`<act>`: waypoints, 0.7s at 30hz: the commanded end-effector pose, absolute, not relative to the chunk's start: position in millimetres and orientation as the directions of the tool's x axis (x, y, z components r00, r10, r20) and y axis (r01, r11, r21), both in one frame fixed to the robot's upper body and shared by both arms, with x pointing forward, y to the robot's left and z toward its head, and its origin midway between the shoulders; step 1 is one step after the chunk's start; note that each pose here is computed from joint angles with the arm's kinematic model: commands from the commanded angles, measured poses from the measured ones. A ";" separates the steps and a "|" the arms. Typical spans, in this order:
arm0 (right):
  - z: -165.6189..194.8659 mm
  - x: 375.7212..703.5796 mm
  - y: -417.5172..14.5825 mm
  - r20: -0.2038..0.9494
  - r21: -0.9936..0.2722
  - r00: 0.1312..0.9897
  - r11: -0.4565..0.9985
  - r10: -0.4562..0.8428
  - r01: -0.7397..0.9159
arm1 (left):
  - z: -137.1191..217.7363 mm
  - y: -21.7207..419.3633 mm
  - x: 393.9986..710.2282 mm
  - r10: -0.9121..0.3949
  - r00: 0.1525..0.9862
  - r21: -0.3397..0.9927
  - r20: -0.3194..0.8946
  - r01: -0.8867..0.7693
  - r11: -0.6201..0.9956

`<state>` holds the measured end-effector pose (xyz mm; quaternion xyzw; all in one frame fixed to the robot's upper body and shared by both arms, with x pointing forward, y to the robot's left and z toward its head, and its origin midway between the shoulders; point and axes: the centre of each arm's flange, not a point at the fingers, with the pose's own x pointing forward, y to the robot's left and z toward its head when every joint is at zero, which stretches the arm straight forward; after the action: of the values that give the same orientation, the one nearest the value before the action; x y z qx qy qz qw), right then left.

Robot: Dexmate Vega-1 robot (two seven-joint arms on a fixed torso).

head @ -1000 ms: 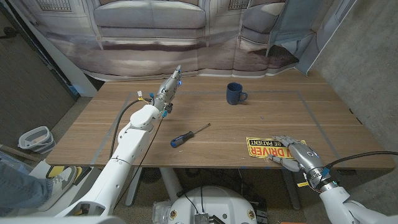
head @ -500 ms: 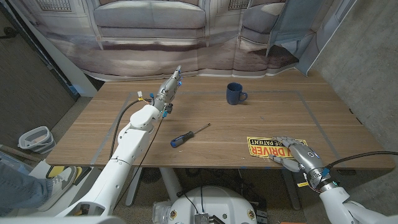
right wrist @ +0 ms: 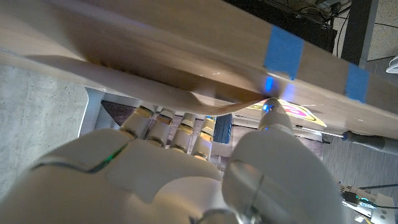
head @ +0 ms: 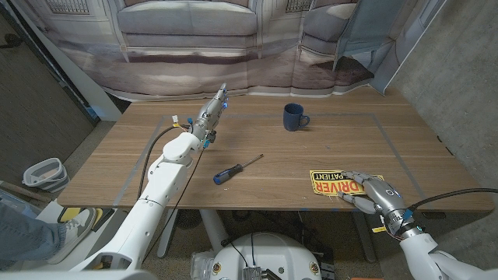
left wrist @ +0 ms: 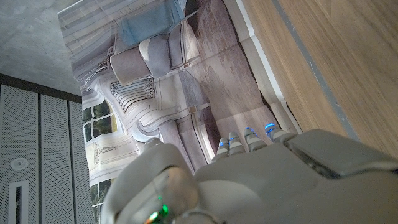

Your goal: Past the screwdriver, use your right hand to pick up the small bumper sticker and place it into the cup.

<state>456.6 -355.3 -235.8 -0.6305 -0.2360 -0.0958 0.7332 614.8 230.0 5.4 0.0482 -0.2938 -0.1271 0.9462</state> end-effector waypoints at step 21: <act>-226.6 462.4 -352.1 0.484 -0.871 0.857 0.186 0.178 0.454 | -0.7 230.0 620.0 -0.268 0.802 0.155 0.534 0.219 0.963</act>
<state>462.1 -352.9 -231.3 -0.6303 -0.2398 -0.0942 0.7323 618.1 231.7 0.0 0.0446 -0.2883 -0.1258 0.9482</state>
